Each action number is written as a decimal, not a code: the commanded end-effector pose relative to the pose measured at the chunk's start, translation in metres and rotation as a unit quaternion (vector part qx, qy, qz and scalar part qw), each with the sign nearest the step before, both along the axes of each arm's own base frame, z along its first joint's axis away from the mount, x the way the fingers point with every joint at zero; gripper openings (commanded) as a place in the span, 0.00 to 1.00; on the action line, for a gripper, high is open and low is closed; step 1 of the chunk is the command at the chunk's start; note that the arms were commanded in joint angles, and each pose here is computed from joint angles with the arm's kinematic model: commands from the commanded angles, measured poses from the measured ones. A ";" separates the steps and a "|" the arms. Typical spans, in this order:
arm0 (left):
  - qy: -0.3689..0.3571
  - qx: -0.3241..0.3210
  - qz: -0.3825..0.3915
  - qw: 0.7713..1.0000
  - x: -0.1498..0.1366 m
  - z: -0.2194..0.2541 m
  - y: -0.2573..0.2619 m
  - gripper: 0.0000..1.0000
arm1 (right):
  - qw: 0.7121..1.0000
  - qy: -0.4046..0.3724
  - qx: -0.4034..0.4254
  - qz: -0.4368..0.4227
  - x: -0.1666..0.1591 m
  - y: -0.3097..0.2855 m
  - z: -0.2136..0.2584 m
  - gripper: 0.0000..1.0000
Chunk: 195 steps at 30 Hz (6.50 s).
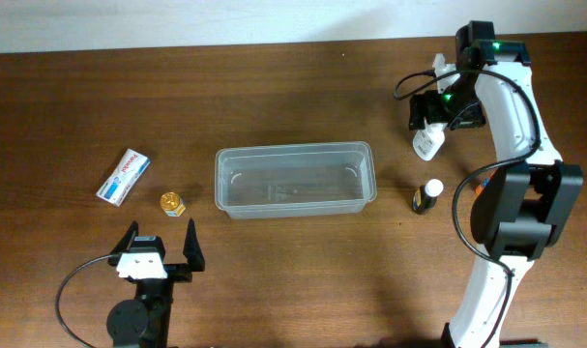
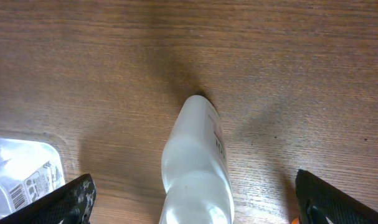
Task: Pack container
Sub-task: 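Reach the right gripper to the white spray bottle and grasp it, then carry the spray bottle with the right gripper into the container, then release the spray bottle in the container's right end and lift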
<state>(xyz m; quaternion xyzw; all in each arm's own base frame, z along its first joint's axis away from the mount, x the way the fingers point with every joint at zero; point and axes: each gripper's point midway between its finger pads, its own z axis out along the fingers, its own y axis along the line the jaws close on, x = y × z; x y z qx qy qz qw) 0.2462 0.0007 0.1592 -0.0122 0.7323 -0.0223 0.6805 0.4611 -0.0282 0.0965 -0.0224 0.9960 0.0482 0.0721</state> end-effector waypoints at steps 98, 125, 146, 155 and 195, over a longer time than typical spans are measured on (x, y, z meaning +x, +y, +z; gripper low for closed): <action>0.002 0.009 0.005 1.000 0.000 -0.002 0.002 0.99 | 0.995 0.071 0.009 0.075 -0.119 0.188 0.107 0.22; 0.002 0.009 0.005 1.000 0.000 -0.002 0.002 0.99 | 0.997 0.028 -0.062 -0.020 -0.087 0.185 0.023 0.21; 0.002 0.009 0.005 1.000 0.000 -0.002 0.002 0.99 | 0.996 0.011 -0.072 -0.048 -0.083 0.188 -0.004 0.22; 0.002 0.010 0.005 1.000 0.000 -0.002 0.002 0.99 | 0.996 0.012 -0.072 -0.048 -0.083 0.188 -0.014 0.22; 0.002 0.009 0.005 1.000 0.000 -0.002 0.002 0.99 | 0.995 -0.077 -0.029 -0.054 -0.083 0.163 0.128 0.51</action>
